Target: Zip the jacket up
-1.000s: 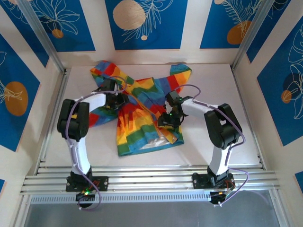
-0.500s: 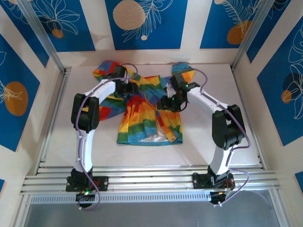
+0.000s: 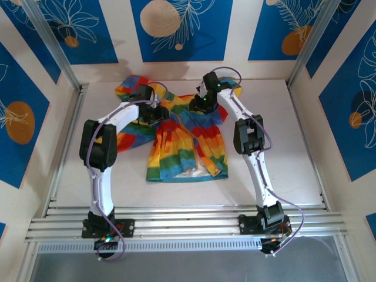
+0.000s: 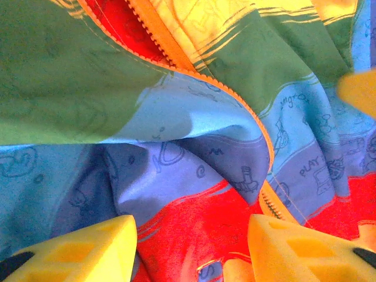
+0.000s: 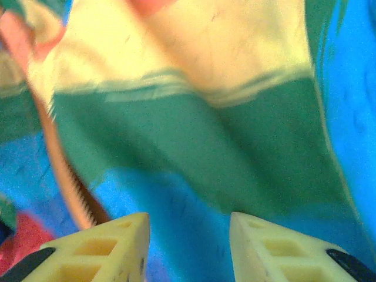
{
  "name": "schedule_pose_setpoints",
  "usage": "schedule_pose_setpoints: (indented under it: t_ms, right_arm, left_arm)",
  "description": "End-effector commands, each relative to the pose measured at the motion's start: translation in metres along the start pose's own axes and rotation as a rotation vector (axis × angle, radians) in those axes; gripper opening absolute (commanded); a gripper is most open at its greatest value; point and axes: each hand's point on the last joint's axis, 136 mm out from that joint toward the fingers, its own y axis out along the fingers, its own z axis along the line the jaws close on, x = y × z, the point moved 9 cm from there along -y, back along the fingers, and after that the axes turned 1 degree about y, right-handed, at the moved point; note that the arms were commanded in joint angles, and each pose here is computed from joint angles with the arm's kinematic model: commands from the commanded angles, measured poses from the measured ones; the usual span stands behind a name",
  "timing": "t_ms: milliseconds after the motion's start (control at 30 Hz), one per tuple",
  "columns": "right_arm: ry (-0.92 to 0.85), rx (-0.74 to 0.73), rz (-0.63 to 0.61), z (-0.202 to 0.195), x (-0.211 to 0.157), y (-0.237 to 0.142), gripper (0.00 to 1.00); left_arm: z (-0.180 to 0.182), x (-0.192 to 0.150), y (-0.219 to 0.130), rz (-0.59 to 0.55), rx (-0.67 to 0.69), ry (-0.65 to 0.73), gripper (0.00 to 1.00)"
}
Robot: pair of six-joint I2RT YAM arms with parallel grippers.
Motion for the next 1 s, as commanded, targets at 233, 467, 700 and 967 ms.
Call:
schedule_pose_setpoints:
  t_ms: [233, 467, 700, 967]
  right_arm:
    - [0.307, -0.009, 0.059, -0.068, 0.007, -0.010, 0.37]
    - [0.449, -0.084, 0.043, -0.125, 0.001, -0.047, 0.38]
    - [0.509, -0.103, -0.008, -0.144, -0.004, -0.083, 0.38]
    - [0.412, -0.102, 0.039, -0.124, -0.013, -0.085, 0.38]
  left_arm:
    - [-0.009, 0.011, 0.006, 0.009, -0.074, -0.017, 0.51]
    - [-0.016, 0.026, 0.005, -0.001, -0.096, -0.006, 0.51]
    - [-0.031, 0.019, -0.013, -0.004, -0.091, 0.031, 0.50]
    - [-0.084, -0.060, 0.003, 0.142, -0.171, 0.125, 0.47]
